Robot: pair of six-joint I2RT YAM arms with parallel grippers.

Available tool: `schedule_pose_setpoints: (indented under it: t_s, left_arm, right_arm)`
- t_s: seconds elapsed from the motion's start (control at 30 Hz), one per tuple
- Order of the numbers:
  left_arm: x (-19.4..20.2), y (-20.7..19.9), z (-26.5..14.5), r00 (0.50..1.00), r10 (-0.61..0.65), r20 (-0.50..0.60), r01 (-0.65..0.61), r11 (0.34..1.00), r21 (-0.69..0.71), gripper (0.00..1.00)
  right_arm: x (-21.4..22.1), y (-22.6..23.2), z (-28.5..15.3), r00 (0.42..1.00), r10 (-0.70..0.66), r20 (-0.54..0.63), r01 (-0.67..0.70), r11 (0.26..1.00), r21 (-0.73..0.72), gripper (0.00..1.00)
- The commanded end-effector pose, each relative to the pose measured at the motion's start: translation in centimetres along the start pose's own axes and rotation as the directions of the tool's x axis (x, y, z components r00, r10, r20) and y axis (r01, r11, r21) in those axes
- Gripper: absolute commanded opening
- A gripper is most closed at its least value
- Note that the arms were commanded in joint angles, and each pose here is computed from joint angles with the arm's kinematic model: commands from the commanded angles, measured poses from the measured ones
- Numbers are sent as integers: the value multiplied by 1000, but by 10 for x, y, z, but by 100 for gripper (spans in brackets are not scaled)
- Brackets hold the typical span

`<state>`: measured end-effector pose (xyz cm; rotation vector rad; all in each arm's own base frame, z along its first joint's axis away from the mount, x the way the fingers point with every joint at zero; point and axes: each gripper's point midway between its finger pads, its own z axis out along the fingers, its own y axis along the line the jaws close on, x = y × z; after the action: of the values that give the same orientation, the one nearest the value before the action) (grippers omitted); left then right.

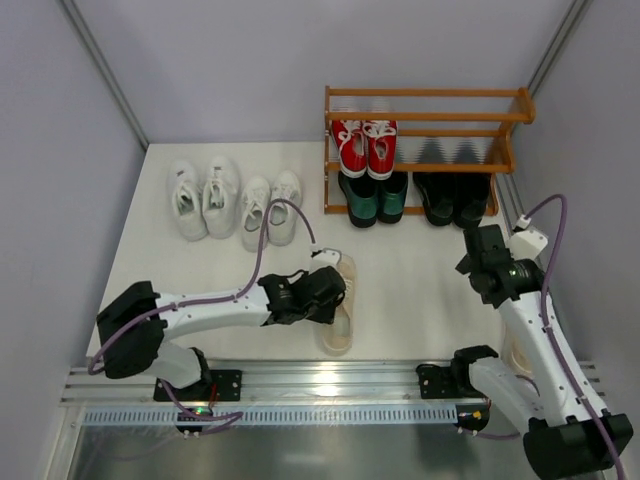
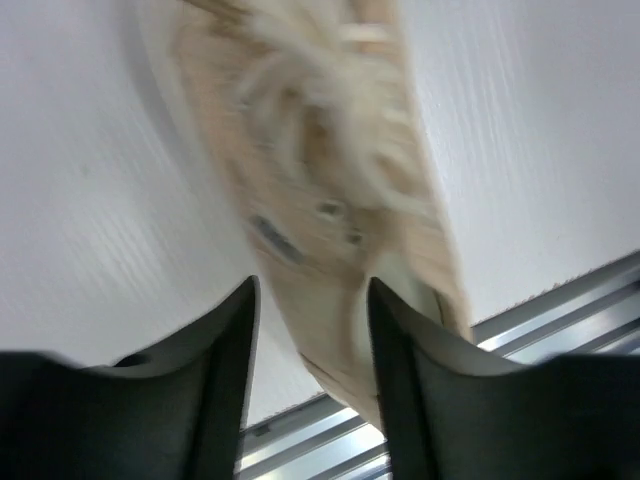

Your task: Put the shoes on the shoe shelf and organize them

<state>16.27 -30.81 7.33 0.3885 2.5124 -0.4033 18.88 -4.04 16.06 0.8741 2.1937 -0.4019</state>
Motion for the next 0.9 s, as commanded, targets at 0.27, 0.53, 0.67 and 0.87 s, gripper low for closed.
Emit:
schedule_pose_setpoints:
  t_s: [0.27, 0.53, 0.67, 0.87]
  left_arm:
    - [-29, 14, -77, 988, -37, 148, 23, 995, 99, 98]
    - [-26, 36, -116, 976, -95, 197, 68, 988, 137, 100]
    - [-22, 52, -133, 966, -122, 229, 90, 985, 147, 100]
    - [-22, 61, -152, 949, -171, 265, 123, 974, 191, 100]
  right_arm:
    - [1, -54, 40, 969, 165, -186, -117, 962, 245, 100]
    - [9, -94, 58, 917, 290, -272, -182, 914, 363, 100]
    - [18, -96, 67, 899, 286, -330, -153, 915, 374, 100]
    - [37, -84, 85, 853, 270, -448, -115, 932, 342, 100]
